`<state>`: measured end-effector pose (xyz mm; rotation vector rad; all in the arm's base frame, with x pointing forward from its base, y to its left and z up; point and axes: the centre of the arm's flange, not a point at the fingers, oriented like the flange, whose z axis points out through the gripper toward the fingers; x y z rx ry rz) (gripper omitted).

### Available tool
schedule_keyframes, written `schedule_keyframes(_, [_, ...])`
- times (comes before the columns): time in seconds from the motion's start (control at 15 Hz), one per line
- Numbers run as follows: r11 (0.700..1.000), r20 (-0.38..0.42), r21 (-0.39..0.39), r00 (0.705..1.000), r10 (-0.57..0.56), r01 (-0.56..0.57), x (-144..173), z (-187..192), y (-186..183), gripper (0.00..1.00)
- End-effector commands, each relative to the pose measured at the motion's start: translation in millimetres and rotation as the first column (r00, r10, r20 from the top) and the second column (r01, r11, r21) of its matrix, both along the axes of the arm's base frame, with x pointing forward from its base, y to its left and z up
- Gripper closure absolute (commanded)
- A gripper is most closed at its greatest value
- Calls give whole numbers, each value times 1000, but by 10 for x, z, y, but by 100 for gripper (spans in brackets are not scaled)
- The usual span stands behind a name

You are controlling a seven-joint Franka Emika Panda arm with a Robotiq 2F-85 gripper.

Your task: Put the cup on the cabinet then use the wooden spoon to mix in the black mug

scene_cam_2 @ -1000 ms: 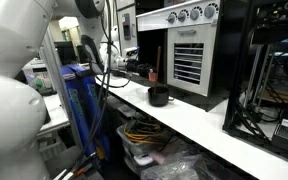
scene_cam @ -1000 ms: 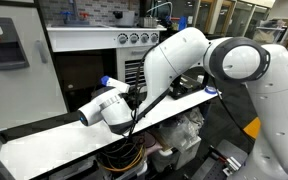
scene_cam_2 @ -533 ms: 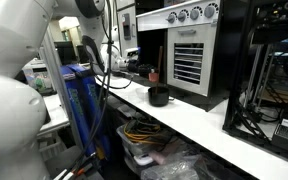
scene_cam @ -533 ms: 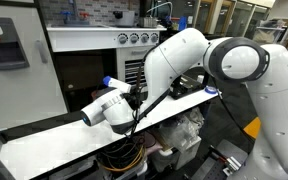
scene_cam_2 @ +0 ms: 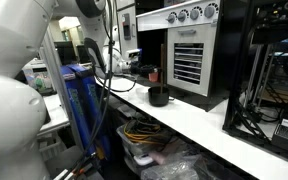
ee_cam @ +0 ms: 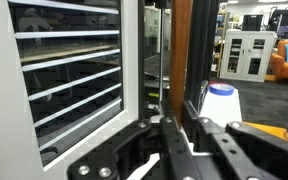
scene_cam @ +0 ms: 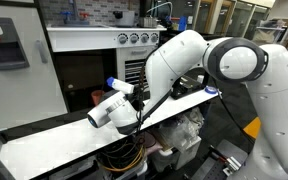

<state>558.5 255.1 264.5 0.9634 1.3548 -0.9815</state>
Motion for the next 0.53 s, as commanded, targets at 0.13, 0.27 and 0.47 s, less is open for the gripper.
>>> schedule_keyframes(0.13, [997,49,-72,999,0,4,-23,-19,-185,96])
schedule_keyframes(0.27, [998,56,-69,998,0,4,-8,-72,-165,96])
schedule_keyframes(0.47, [998,58,-63,998,5,-2,-8,-122,-134,96])
